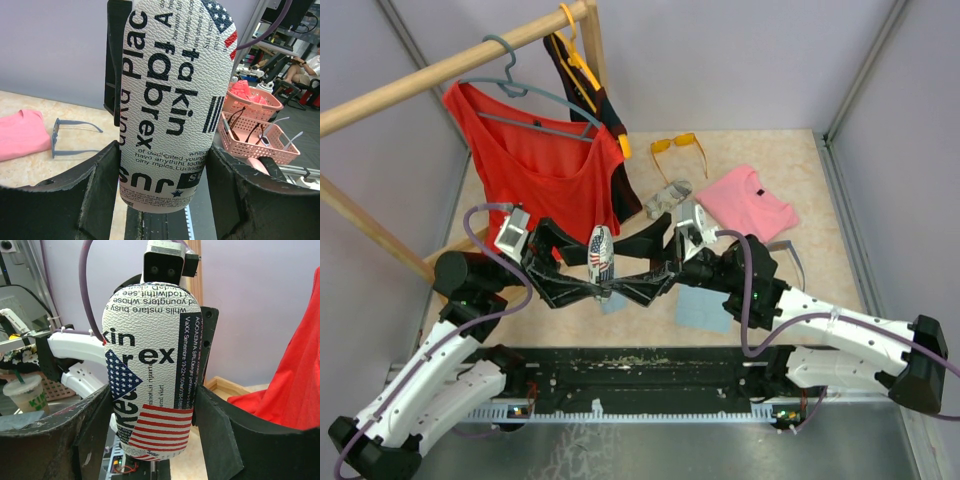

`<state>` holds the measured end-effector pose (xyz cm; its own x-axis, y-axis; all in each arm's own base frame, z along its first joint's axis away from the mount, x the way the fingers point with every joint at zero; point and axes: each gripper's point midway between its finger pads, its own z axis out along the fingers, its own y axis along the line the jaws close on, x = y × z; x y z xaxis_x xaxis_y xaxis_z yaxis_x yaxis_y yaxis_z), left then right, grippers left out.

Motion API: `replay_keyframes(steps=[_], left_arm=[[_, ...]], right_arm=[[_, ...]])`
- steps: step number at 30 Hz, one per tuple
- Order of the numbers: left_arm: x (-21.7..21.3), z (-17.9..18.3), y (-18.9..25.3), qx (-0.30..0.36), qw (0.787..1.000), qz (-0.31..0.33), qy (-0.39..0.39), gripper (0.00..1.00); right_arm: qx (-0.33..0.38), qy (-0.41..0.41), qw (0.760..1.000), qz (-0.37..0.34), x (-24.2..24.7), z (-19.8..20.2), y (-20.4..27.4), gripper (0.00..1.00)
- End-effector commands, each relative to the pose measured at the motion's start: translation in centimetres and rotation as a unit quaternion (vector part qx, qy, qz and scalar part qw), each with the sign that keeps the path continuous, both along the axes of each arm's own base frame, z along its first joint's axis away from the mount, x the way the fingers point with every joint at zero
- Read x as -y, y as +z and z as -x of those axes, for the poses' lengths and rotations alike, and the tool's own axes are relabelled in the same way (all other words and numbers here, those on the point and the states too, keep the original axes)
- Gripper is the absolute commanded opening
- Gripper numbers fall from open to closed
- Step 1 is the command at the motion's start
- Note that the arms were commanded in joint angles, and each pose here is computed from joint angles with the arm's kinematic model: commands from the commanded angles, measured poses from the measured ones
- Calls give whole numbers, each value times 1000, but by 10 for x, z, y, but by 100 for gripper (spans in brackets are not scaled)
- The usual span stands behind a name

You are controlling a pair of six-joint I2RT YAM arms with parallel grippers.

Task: Organize the sunglasses
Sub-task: Open the sunglasses case.

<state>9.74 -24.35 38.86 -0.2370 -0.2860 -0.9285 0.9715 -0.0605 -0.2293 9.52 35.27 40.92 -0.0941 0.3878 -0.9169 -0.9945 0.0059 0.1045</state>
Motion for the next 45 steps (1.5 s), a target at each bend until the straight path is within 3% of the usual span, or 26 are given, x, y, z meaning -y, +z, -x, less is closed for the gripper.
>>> replay_keyframes(steps=[1, 11, 17, 21, 27, 33, 40, 42, 45], left_arm=[[-5, 8, 23, 38, 999, 24, 0, 0], [-5, 7, 22, 36, 999, 22, 4, 0], [-4, -2, 23, 34, 999, 13, 27, 0], [-5, -22, 20, 36, 996, -12, 83, 0], [-10, -57, 12, 33, 984, -45, 172, 0], [-17, -85, 7, 20, 967, -71, 243, 0], [-35, -113, 6, 20, 939, -105, 327, 7], [-35, -114, 6, 20, 937, -110, 330, 14], [-34, -111, 5, 17, 940, -109, 322, 31]], right_arm=[[13, 0, 1000, -26, 5, 4, 21, 64], [10, 3, 1000, -20, 0, 3, 19, 59], [1, -5, 1000, -16, -1, -1, 18, 40], [-41, -82, 996, 1, 2, -30, 8, 22], [-79, -158, 984, 17, 9, -59, 0, 6], [-154, -262, 951, 53, 21, -96, -20, 2], [-215, -355, 906, 83, 32, -128, -39, 0], [-221, -360, 902, 88, 30, -130, -41, 0], [-227, -358, 901, 96, 25, -131, -45, 0]])
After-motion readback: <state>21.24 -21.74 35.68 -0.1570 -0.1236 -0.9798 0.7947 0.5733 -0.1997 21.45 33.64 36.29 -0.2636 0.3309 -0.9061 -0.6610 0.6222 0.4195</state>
